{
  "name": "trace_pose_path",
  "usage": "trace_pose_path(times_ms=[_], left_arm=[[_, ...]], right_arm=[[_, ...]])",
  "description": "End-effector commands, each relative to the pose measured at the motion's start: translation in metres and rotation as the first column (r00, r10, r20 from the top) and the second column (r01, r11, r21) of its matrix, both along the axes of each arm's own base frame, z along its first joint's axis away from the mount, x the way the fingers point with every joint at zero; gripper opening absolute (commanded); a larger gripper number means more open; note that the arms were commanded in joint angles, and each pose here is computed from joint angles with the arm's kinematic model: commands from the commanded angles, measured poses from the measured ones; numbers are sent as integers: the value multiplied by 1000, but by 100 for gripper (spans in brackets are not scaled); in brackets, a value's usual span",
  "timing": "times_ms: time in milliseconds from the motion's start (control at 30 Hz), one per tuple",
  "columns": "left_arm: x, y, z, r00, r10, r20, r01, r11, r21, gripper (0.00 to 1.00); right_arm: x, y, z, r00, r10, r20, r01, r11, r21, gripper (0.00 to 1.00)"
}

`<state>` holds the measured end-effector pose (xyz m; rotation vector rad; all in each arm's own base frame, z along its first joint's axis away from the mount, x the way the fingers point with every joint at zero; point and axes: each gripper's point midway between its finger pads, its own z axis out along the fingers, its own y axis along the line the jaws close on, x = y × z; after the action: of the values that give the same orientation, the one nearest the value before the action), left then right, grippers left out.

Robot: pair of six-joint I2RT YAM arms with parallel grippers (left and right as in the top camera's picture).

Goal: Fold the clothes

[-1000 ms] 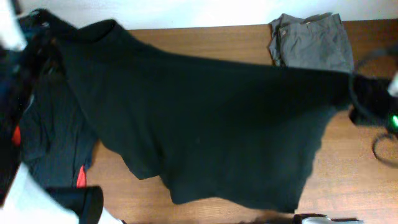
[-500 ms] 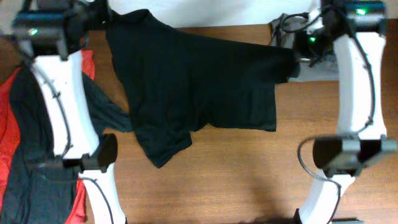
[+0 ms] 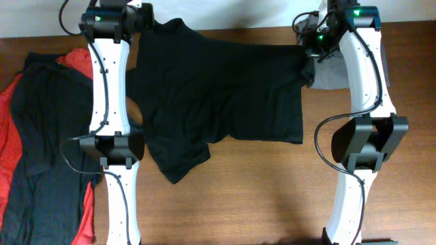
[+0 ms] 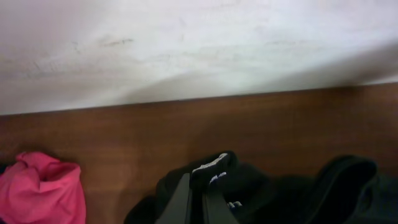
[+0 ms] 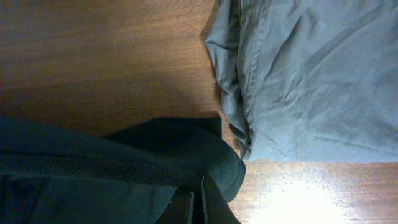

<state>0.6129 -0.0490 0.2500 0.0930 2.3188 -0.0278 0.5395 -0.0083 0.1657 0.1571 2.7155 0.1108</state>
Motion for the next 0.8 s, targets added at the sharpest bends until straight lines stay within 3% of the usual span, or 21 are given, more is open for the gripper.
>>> trace_pose_path(times_ms=[0, 333, 767], left_arm=[[6, 5, 10, 999, 20, 43, -20, 1000, -4, 1], [16, 4, 8, 997, 21, 74, -20, 1000, -7, 1], [33, 6, -42, 1000, 25, 17, -25, 1000, -2, 1]], right_arm=[[5, -1, 3, 1000, 5, 25, -5, 1000, -5, 4], [19, -2, -18, 1000, 6, 27, -5, 1000, -4, 5], [37, 0, -53, 999, 20, 25, -20, 1000, -1, 5]])
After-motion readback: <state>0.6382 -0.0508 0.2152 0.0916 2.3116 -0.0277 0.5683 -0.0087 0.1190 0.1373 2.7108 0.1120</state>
